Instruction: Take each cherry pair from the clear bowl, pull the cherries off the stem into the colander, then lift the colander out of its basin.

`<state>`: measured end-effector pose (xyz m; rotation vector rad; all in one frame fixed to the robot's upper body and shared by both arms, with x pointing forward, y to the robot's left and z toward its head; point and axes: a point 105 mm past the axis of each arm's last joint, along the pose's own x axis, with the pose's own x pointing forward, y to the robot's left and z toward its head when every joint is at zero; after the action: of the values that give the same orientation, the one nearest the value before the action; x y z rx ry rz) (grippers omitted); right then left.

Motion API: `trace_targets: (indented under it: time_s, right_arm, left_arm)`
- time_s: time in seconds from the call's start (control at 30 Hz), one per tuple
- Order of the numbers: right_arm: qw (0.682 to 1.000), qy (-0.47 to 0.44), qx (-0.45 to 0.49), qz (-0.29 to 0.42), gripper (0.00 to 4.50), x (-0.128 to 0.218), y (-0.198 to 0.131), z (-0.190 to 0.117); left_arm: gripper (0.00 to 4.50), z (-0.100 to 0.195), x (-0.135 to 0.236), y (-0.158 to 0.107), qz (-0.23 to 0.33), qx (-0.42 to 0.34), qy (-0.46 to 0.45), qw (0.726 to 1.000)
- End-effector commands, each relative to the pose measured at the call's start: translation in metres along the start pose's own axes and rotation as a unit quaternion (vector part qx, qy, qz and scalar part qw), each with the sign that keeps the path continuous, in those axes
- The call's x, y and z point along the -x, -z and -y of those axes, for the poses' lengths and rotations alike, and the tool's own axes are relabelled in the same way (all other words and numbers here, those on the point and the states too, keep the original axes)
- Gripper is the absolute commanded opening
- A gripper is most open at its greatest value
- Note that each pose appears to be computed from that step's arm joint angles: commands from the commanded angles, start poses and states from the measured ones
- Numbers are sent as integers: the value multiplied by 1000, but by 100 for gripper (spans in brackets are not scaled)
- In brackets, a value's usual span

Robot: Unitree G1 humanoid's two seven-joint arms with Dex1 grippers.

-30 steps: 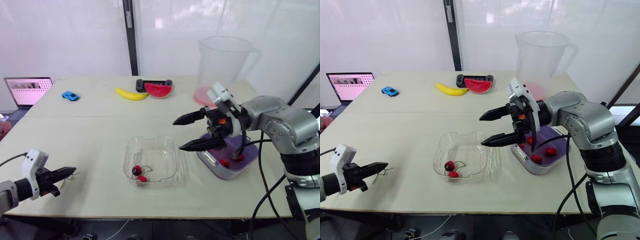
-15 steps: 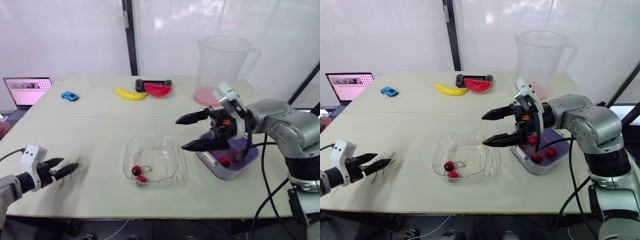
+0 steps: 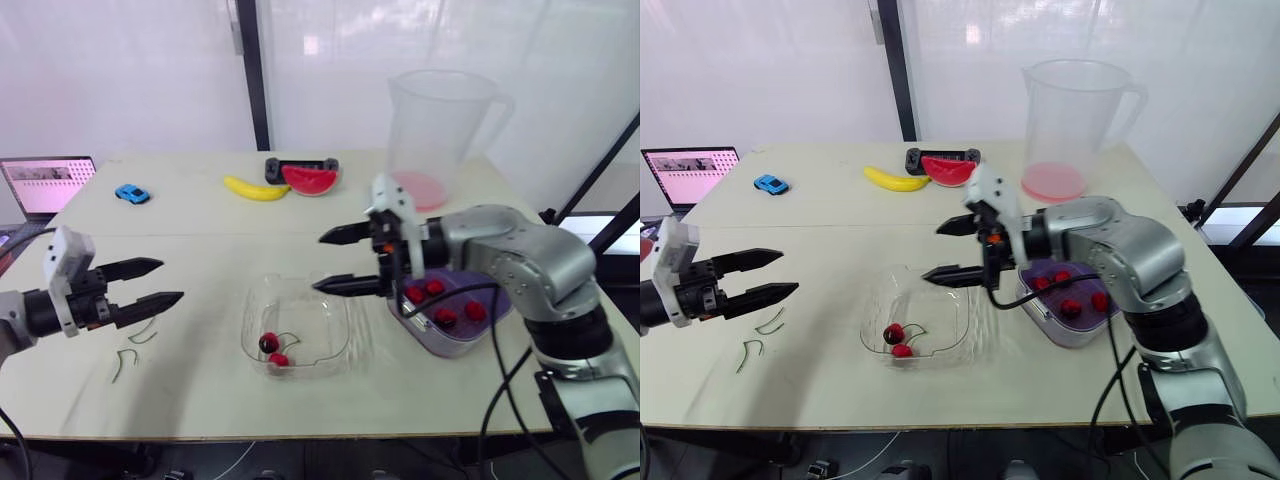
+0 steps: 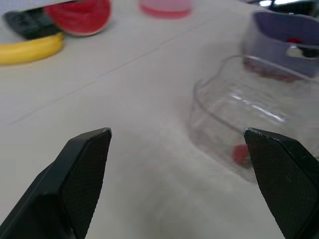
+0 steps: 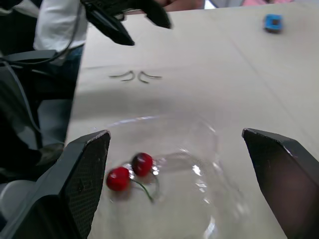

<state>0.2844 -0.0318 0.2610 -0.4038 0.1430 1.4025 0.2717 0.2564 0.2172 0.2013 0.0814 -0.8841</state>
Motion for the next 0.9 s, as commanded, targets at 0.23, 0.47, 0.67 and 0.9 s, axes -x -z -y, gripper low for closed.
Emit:
trace_targets:
  time_s: [0.23,0.47,0.67,0.9]
  right_arm:
    - [990,16,20,-137,450,-66,28,0]
    - [983,9,29,-183,450,-97,55,-10]
    - [981,12,7,-193,450,-110,67,-11]
    - [980,-1,-24,-195,450,-122,77,-20]
  left_arm:
    - [445,8,-12,-3,2,-56,2,998]
    - [445,19,-9,3,-14,-33,27,999]
    - [445,20,-9,8,-25,-25,31,999]
    - [445,16,-10,12,-33,-27,21,999]
